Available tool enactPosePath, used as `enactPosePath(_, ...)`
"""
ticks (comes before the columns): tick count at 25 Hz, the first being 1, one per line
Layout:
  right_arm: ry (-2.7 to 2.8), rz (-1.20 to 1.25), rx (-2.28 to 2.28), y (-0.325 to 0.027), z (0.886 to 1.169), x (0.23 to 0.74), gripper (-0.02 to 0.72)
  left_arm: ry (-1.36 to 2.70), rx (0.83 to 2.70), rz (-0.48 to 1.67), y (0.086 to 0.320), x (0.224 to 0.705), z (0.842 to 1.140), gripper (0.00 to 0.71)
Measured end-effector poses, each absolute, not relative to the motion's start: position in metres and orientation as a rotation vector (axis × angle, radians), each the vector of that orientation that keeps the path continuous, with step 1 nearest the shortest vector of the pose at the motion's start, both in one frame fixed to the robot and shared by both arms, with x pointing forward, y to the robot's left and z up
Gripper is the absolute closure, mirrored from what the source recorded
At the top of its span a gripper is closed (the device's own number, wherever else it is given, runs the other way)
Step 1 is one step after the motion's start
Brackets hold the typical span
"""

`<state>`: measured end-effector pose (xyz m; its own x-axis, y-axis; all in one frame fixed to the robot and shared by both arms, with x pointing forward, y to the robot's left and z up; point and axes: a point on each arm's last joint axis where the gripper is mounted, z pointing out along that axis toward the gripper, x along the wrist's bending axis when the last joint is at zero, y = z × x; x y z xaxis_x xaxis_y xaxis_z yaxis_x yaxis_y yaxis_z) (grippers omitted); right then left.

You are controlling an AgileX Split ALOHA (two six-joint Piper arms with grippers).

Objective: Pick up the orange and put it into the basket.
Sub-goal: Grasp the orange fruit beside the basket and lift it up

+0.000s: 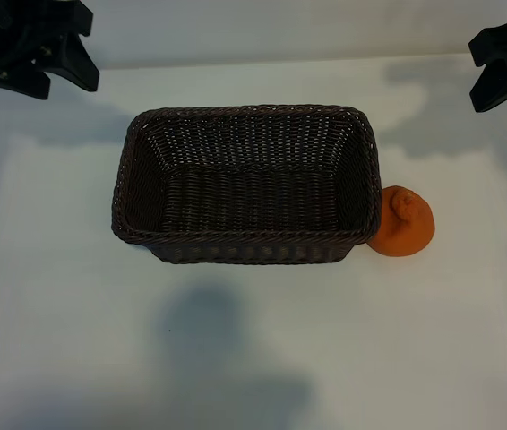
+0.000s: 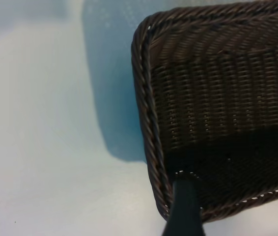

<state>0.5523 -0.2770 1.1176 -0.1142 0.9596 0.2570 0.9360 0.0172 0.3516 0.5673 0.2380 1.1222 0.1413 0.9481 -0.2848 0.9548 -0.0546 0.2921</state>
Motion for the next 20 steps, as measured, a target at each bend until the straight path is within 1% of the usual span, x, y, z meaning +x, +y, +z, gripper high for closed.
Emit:
enactPosePath(3, 2.202, 0.685, 2.054, -0.277, 1.118, 0.552, 0.27, 1.808, 2.012, -0.005, 0.239, 0.555, 1.13, 0.136)
enactPosePath(6, 2.202, 0.685, 2.054, -0.277, 1.118, 0.552, 0.27, 1.817, 2.02, -0.023, 0.24, 0.543, 1.127, 0.136)
enactPosePath(14, 2.202, 0.685, 2.054, -0.277, 1.118, 0.552, 0.27, 1.802, 2.061, -0.202, 0.237, 0.507, 1.098, 0.136)
enactPosePath(20, 2.201, 0.685, 2.056, -0.277, 1.118, 0.552, 0.27, 1.858, 2.091, -0.331, 0.237, 0.493, 1.068, 0.136)
